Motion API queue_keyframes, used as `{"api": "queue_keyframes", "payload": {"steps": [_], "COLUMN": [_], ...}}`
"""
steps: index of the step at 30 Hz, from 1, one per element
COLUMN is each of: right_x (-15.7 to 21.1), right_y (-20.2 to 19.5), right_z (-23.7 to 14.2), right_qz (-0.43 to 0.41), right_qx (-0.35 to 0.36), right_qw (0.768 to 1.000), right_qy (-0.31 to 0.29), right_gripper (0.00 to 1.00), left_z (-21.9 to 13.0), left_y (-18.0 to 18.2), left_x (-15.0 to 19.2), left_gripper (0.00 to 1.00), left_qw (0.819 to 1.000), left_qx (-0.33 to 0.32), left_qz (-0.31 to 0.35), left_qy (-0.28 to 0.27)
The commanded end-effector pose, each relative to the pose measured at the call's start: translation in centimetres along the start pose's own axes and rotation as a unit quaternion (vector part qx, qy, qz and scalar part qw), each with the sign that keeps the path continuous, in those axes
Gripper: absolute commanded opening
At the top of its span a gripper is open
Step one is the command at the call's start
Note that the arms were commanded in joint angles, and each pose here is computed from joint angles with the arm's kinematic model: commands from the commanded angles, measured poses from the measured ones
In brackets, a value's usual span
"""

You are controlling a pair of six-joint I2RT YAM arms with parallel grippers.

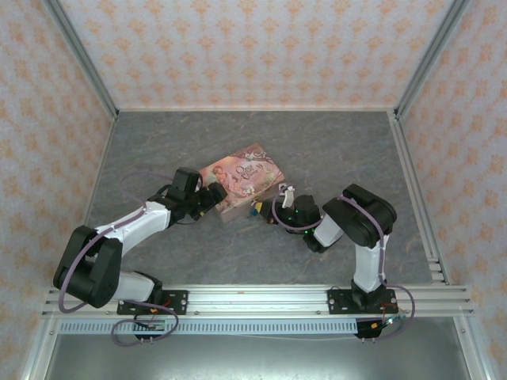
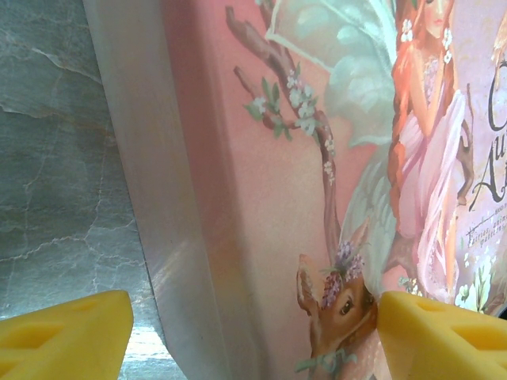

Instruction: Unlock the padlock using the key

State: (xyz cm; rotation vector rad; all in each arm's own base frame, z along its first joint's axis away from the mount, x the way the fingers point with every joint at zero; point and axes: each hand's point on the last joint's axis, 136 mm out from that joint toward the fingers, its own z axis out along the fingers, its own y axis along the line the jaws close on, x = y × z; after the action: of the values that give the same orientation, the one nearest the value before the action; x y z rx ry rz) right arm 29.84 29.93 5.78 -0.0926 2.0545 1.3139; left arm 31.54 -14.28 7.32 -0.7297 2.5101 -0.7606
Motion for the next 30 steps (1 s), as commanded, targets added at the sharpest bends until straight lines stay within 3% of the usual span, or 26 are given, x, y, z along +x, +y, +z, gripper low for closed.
{"api": "queue_keyframes", "payload": {"steps": [1, 30], "right_x": [-2.2, -5.0], "right_y": [1.6, 2.2], "right_z": [-0.3, -0.2], "right_qz": [-0.002, 0.077], "right_qx": [-0.014, -0.022], "right_qw": [0.999, 0.991], "right_qy": [-0.044, -0.103], "right_gripper": [0.02, 0.0], "left_z": [0.5, 0.0], "left_y": [4.0, 3.7], "left_x": [1.9, 2.0], "left_gripper": [0.8, 0.81], "left_qw": [0.996, 0.997], "left_qx": [-0.08, -0.068], "left_qz": [-0.009, -0.009], "left_qy": [0.026, 0.02]}}
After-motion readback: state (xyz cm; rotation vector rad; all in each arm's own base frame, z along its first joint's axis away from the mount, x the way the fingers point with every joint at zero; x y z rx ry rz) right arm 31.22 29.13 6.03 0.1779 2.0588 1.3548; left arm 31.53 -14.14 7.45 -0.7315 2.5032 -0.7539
